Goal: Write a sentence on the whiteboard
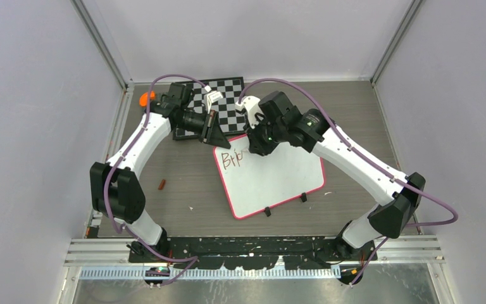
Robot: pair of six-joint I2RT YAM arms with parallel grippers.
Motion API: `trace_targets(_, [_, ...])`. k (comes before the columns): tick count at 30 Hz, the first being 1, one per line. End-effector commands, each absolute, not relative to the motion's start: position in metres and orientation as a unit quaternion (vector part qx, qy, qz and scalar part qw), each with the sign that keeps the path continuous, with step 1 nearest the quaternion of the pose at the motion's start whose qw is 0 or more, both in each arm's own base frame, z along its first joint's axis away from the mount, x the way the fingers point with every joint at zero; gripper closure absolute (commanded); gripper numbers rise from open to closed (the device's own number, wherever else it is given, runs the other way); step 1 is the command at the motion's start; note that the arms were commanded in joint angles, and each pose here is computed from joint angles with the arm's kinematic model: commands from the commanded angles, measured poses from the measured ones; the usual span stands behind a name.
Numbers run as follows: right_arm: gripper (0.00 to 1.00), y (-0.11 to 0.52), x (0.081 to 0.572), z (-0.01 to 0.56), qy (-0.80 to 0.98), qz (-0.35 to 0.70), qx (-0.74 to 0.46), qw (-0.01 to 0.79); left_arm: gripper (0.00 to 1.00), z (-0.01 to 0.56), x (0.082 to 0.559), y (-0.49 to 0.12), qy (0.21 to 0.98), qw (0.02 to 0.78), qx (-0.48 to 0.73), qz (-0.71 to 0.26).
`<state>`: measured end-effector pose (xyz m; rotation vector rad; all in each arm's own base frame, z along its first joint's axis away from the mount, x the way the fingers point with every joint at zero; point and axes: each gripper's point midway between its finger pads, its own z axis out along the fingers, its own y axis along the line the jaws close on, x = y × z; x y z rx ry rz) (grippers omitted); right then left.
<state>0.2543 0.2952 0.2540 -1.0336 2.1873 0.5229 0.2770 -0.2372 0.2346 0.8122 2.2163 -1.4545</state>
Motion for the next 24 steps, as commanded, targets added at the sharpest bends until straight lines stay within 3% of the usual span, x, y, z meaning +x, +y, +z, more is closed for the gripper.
trace_targets(1, [1.00, 0.298, 0.261, 0.263, 0.829, 0.200, -0.392, 0.345, 1.00, 0.246, 0.274, -0.235, 0.787, 0.195, 0.287, -0.511])
trace_targets(24, [1.00, 0.307, 0.235, 0.228, 0.837, 0.214, -0.414, 0.288, 1.00, 0.243, 0.275, -0.235, 0.789, 0.191, 0.284, -0.510])
